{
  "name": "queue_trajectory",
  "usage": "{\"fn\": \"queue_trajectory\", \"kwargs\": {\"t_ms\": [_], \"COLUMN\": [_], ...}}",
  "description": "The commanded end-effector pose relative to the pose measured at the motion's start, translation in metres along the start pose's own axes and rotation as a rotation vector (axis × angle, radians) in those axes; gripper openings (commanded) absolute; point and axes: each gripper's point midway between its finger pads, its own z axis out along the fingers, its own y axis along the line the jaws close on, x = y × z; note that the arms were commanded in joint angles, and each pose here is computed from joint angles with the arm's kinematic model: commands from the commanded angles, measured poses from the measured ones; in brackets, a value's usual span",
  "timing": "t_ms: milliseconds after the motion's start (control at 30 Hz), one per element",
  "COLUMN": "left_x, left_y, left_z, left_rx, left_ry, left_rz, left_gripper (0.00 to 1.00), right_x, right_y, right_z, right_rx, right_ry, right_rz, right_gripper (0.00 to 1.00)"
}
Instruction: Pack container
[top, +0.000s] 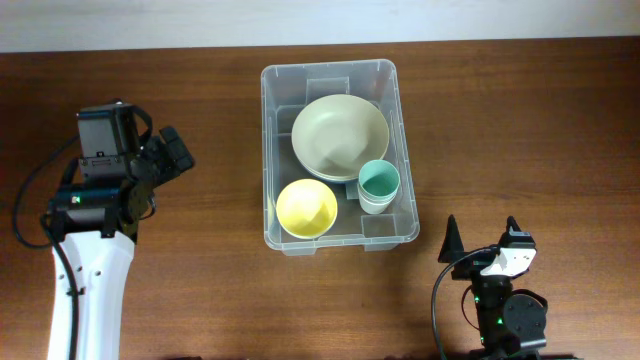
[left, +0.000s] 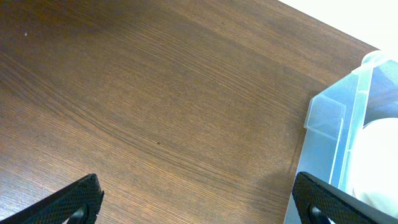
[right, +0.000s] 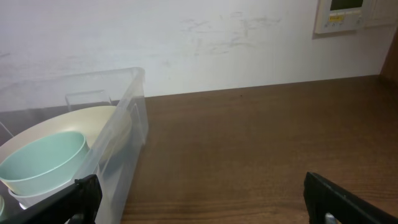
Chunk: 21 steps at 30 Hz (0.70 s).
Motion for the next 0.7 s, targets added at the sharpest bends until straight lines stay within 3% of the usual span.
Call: {"fn": "queue_trajectory", "kwargs": {"t_ms": [0, 667], "left_x": [-0.0079, -0.0076], "left_y": [0.0008, -0.0043], "left_z": [-0.0057, -0.0098], "left_rx": [-0.001, 0.032], "left_ry": [-0.026, -0.027], "left_rz": [-0.013, -0.014], "left_gripper": [1.0, 1.0], "right_x": [0.0025, 0.0025], "right_y": [-0.0039, -0.0039], "right_z": [0.0, 0.0], "right_rx": [0.019, 0.019], "right_ry": [0.002, 0.002], "right_rz": [0.004, 0.004], "right_gripper": [0.99, 0.99]}}
